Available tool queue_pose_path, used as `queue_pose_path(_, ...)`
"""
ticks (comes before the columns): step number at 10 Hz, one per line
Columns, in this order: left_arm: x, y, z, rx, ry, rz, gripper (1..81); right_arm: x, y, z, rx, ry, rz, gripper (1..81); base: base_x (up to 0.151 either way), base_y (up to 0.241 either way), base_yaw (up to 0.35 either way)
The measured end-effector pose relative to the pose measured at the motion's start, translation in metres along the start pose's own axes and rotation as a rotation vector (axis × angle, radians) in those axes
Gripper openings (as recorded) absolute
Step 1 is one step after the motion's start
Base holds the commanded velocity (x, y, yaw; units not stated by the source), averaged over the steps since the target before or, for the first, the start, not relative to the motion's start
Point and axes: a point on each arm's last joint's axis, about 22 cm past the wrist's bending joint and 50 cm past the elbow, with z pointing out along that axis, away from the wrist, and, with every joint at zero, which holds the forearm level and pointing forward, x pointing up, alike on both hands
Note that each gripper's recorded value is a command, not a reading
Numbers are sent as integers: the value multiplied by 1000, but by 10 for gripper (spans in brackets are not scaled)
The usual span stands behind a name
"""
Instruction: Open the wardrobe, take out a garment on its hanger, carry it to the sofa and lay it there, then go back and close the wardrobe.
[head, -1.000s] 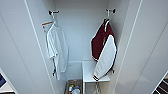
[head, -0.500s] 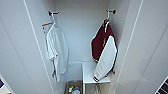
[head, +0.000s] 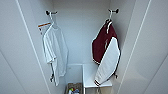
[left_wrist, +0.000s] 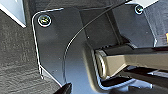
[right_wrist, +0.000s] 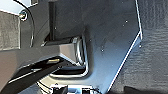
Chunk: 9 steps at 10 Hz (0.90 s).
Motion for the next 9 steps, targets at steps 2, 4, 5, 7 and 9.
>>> queue_pose_path(2, -1, -2, 0, 1, 0, 0, 811, 2, 0, 0, 0, 3, -1, 811, 135, 0, 0)
queue_pose_path(4, -2, -2, -1, 1, -2, -1, 811, -1, -2, 1, 3, -1, 0, 811, 135, 0, 0)
queue_pose_path(5, -4, -2, -1, 1, -3, -1, 811, -2, -3, 1, 4, -2, 0, 811, 135, 0, 0)
queue_pose_path(7, -4, -1, -1, 1, -3, -1, 811, -2, -2, 1, 3, -2, 0, 811, 135, 0, 0)
queue_pose_path(9, -3, -1, -1, -1, -1, -1, 811, -2, -4, 1, 5, -1, -1, 811, 125, 0, 0)
